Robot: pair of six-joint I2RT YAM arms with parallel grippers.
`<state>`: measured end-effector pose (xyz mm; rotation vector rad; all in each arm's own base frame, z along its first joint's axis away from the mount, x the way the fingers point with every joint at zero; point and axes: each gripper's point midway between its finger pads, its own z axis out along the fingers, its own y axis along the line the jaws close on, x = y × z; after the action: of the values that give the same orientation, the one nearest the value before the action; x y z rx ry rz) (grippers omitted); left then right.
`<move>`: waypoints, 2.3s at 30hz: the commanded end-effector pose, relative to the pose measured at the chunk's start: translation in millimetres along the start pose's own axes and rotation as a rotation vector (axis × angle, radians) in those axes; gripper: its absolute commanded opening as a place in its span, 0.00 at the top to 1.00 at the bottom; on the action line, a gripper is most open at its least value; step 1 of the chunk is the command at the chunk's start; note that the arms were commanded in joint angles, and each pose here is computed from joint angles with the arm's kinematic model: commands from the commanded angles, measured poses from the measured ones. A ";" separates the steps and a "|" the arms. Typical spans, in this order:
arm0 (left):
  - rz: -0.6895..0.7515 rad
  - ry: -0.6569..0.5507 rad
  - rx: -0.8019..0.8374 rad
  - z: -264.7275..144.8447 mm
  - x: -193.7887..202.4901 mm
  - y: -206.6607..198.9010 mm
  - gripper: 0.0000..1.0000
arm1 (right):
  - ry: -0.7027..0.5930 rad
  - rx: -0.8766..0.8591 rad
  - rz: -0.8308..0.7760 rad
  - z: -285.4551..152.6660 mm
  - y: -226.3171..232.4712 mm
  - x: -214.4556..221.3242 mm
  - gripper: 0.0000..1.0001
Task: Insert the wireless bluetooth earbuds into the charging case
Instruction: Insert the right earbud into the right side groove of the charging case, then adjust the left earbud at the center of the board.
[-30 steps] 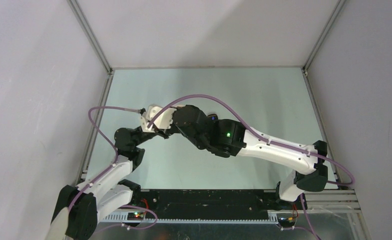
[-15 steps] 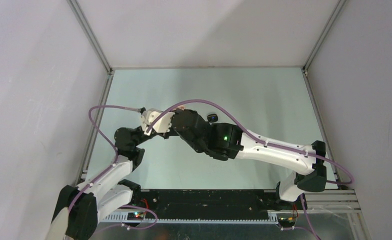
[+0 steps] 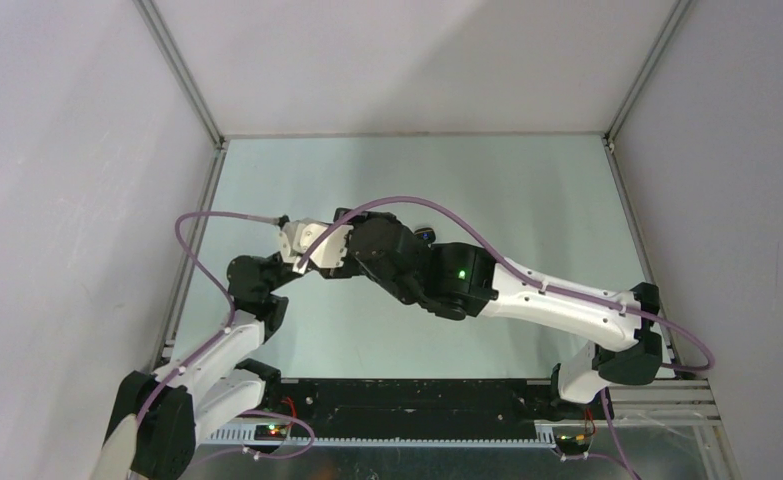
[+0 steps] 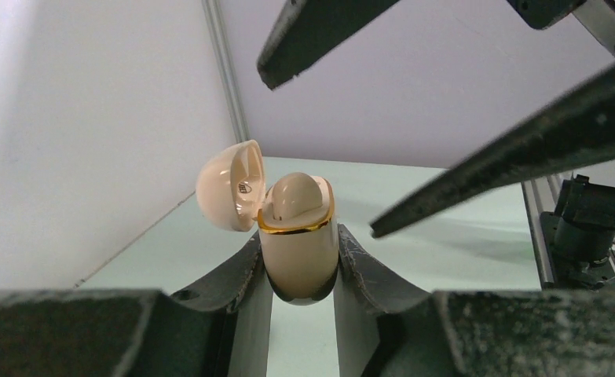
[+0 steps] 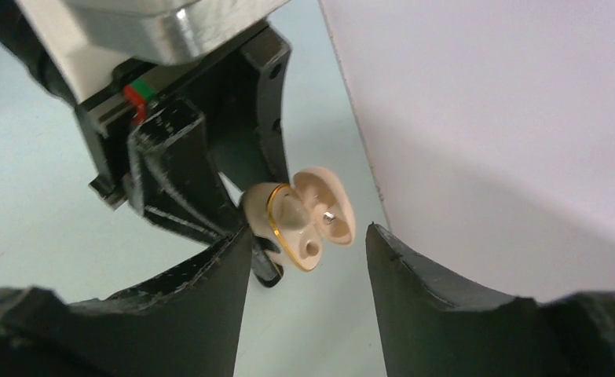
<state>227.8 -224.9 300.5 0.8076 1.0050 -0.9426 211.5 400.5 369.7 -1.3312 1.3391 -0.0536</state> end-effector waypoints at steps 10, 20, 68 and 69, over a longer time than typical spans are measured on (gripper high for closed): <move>0.087 -0.077 -0.003 -0.3 -29.4 1.1 0.89 | -0.099 -0.152 0.150 -33.9 -15.8 -20.2 0.22; 0.125 -0.078 0.000 -6.4 -38.5 3.0 0.89 | -0.304 -0.236 0.439 -69.5 -106.3 -26.5 0.04; 0.146 0.014 -0.093 -39.7 -43.0 48.7 0.89 | 0.172 -0.863 1.174 293.2 165.7 162.8 0.15; 0.145 0.014 -0.094 -39.7 -42.8 49.0 0.89 | 0.176 -0.873 1.180 291.9 167.2 162.1 0.17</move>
<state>249.9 -162.1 312.7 0.7919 1.0354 -0.7860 368.9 529.0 52.7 -1.0035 2.2249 1.2934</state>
